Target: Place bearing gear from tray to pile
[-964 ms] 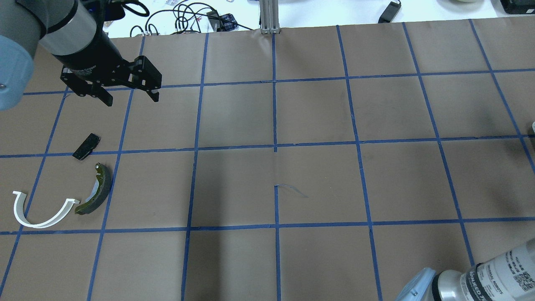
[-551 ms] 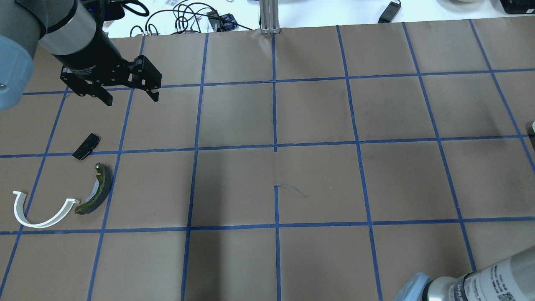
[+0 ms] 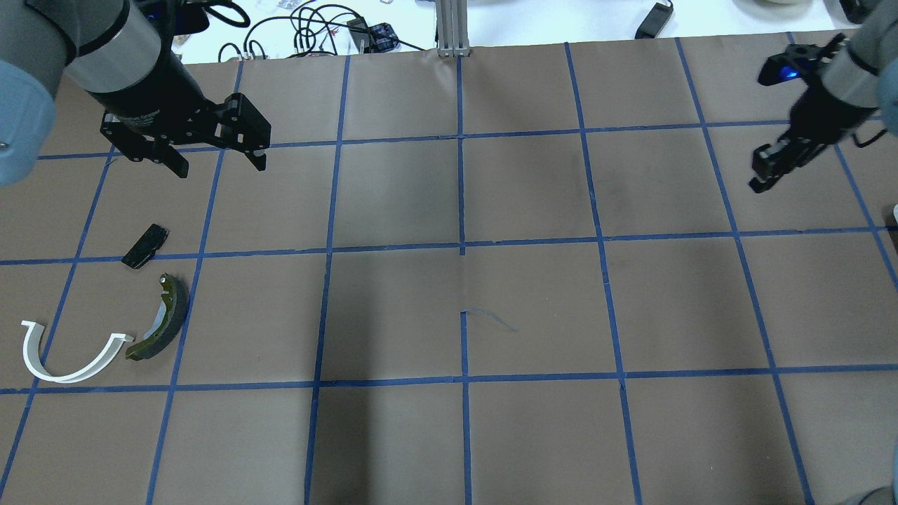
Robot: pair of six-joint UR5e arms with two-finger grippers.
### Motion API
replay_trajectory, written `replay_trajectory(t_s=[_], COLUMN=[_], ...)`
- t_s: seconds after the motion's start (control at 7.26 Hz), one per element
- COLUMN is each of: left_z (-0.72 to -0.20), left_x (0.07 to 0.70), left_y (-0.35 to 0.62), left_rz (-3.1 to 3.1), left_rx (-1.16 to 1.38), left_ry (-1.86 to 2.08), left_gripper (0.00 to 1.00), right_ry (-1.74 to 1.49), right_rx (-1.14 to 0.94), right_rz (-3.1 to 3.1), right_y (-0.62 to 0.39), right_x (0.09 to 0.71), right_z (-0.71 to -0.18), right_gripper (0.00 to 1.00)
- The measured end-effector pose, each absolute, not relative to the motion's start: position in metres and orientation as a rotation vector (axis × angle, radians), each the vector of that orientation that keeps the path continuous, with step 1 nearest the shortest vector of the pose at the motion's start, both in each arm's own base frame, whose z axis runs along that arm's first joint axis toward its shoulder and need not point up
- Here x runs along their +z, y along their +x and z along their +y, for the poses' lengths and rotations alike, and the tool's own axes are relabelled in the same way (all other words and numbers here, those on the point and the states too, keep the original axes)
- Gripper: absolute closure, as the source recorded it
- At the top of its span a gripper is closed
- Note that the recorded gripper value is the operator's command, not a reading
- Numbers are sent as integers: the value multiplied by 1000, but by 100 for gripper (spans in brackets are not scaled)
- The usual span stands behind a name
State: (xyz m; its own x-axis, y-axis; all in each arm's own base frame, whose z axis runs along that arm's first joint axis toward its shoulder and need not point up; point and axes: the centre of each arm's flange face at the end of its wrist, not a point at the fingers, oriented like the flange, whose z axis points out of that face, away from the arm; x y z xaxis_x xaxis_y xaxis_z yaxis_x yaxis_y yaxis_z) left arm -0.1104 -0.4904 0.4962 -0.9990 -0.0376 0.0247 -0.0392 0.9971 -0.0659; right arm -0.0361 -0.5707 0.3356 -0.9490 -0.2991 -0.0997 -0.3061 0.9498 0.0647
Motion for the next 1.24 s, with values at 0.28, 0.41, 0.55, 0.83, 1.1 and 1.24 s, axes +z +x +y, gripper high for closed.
replay_trajectory(t_s=[0.28, 0.41, 0.55, 0.83, 1.1, 1.24], left_z=[-490, -490, -490, -490, -490, -490], left_x=[496, 497, 497, 496, 496, 496], left_y=[-110, -110, -110, -110, -110, -110], left_rz=[-3116, -3116, -3116, -3116, -3116, -3116], left_rx=[104, 104, 105, 103, 102, 101], left_ry=[58, 58, 58, 59, 58, 57], left_gripper=[0, 0, 0, 0, 0, 0], right_ry=[-261, -179, -114, -4, 24, 28], right_rx=[134, 86, 22, -57, -58, -48], right_rz=[3046, 3040, 3029, 2978, 2953, 2951], right_y=[112, 173, 223, 300, 343, 350], right_x=[329, 323, 315, 288, 260, 253], right_z=[-561, -555, -551, -542, -531, -529], right_gripper=[100, 100, 100, 90, 0, 0])
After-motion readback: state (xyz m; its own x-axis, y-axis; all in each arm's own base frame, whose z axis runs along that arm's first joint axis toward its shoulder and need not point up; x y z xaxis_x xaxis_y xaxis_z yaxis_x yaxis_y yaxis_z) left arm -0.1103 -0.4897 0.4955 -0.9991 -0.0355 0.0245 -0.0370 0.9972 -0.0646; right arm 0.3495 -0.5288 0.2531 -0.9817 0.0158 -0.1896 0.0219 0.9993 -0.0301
